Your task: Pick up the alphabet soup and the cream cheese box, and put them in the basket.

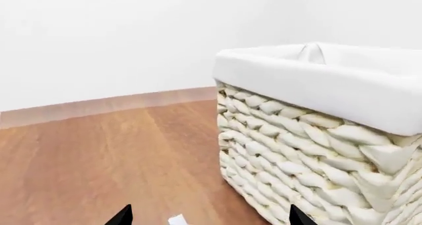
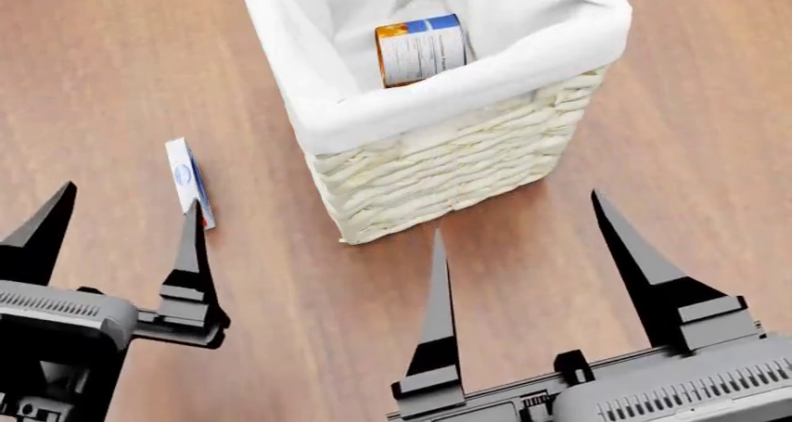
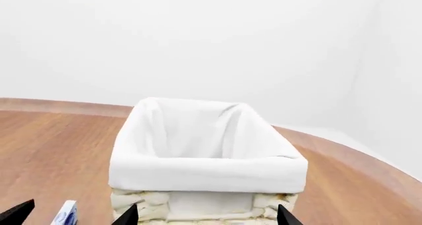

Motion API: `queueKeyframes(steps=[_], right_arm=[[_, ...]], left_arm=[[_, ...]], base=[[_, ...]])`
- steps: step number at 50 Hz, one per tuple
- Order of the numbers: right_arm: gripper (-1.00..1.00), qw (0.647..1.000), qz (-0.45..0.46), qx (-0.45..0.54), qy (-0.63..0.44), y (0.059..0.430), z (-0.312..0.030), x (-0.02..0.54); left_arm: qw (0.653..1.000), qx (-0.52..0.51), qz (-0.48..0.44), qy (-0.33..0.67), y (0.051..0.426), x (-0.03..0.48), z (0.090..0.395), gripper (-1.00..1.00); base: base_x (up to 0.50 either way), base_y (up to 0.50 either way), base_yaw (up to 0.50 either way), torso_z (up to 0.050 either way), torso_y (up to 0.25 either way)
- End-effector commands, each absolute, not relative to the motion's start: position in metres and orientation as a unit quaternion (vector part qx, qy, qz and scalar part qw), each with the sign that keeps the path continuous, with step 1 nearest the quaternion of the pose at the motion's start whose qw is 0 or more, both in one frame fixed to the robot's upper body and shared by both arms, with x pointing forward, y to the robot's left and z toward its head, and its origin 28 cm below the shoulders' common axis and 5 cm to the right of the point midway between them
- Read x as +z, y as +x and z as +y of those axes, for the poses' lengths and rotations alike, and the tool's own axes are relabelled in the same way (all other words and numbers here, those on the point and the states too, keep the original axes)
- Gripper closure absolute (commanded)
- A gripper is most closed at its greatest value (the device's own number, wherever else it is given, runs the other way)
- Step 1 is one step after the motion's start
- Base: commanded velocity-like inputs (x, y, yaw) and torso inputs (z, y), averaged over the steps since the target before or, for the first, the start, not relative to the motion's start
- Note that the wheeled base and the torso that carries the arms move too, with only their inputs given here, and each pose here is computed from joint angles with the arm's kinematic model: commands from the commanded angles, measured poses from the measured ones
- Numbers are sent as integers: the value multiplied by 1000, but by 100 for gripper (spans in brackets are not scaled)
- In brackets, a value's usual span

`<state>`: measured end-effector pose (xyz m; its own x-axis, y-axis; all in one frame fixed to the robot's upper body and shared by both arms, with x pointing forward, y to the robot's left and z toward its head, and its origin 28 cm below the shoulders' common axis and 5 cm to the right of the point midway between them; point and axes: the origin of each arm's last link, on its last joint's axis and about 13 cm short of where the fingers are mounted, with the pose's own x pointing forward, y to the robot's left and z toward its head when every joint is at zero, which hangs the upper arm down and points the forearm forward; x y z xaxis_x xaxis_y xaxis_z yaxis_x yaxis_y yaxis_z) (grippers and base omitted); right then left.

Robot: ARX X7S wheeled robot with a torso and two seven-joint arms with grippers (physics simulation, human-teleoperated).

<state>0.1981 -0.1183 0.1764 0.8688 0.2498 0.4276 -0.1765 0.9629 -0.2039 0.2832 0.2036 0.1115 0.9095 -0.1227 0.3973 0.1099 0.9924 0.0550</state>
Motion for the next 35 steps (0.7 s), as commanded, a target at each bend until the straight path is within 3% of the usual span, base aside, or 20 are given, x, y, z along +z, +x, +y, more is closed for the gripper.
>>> queueKeyframes(steps=[1, 21, 35], right_arm=[[-100, 964, -225, 115, -76, 196, -116, 174], [-100, 966, -220, 121, -65, 192, -114, 173], [-100, 967, -215, 119, -61, 192, -114, 170]], left_arm=[[977, -77, -198, -12, 308, 122, 202, -100], [981, -77, -176, -33, 359, 124, 198, -100], [993, -37, -108, -20, 391, 84, 200, -100]], base=[[0, 0, 0, 0, 0], [0, 0, 0, 0, 0], [0, 0, 0, 0, 0]])
